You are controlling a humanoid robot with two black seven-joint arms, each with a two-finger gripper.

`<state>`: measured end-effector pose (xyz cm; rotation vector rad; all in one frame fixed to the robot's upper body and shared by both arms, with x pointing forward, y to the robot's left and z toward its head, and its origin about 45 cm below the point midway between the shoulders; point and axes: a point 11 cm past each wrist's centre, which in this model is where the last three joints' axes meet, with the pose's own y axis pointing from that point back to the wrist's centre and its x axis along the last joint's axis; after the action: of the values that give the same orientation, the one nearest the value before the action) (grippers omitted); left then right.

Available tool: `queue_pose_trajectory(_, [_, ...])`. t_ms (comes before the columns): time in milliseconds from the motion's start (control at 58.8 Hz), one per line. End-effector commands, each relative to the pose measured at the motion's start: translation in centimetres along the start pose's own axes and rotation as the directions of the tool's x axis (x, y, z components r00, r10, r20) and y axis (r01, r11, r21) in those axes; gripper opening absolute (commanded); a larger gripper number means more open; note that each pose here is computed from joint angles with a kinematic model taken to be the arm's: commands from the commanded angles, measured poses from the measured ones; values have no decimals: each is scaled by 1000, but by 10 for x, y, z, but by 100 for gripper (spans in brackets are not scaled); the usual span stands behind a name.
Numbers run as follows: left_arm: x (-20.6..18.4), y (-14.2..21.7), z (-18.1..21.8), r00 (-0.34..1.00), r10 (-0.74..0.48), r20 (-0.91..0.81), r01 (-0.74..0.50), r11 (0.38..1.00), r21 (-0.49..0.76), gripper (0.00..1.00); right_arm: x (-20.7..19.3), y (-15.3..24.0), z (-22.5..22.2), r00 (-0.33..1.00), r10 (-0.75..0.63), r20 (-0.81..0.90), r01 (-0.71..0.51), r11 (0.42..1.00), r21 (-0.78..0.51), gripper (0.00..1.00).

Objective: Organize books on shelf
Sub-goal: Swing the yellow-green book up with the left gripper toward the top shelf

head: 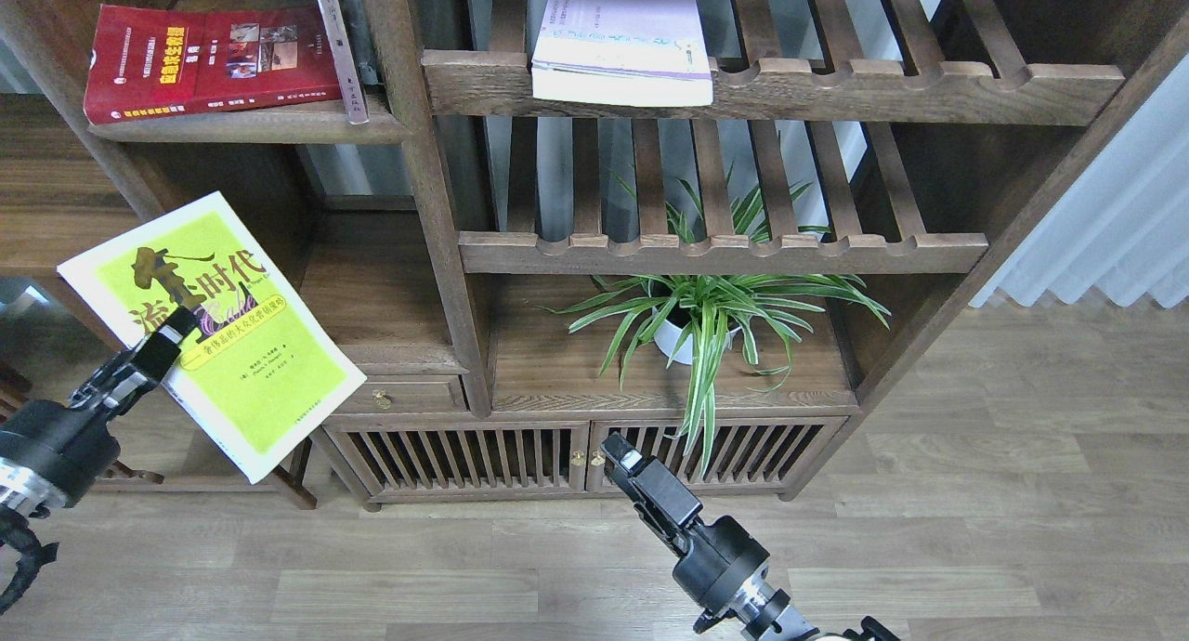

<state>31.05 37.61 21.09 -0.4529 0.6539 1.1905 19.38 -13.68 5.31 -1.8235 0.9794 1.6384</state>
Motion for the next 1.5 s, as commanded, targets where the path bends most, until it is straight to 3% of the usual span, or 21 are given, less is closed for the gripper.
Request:
queue_pose_trajectory(0, [-13, -14, 11, 998, -55, -9, 55, 998, -31, 2, 1, 0, 1, 1000, 2, 0, -2, 1000, -2, 98])
queue_pose_trajectory(289, [-36, -36, 30, 990, -140, 4, 140, 988, -60, 2, 0, 0, -2, 1000, 1, -1, -1, 1000, 5, 98])
queue_pose_trajectory(425, [-39, -40, 8, 989, -150, -2, 150, 989, 16, 2, -1, -2, -3, 1000, -4, -5, 4, 1000, 5, 98])
queue_pose_trajectory(630, [11, 20, -87, 983, 59, -176, -33, 988, 149, 2, -1, -1, -5, 1000, -4, 0, 4, 1000, 26, 98])
queue_pose_trajectory(1038, [32, 67, -119, 957, 189, -221, -148, 971, 188, 2, -1, -2, -3, 1000, -5, -3, 5, 1000, 15, 98])
queue_pose_trajectory(1481, [18, 61, -131, 932, 136, -336, -80, 981, 175, 3, -1, -1, -3, 1000, -5, 0, 5, 1000, 17, 98])
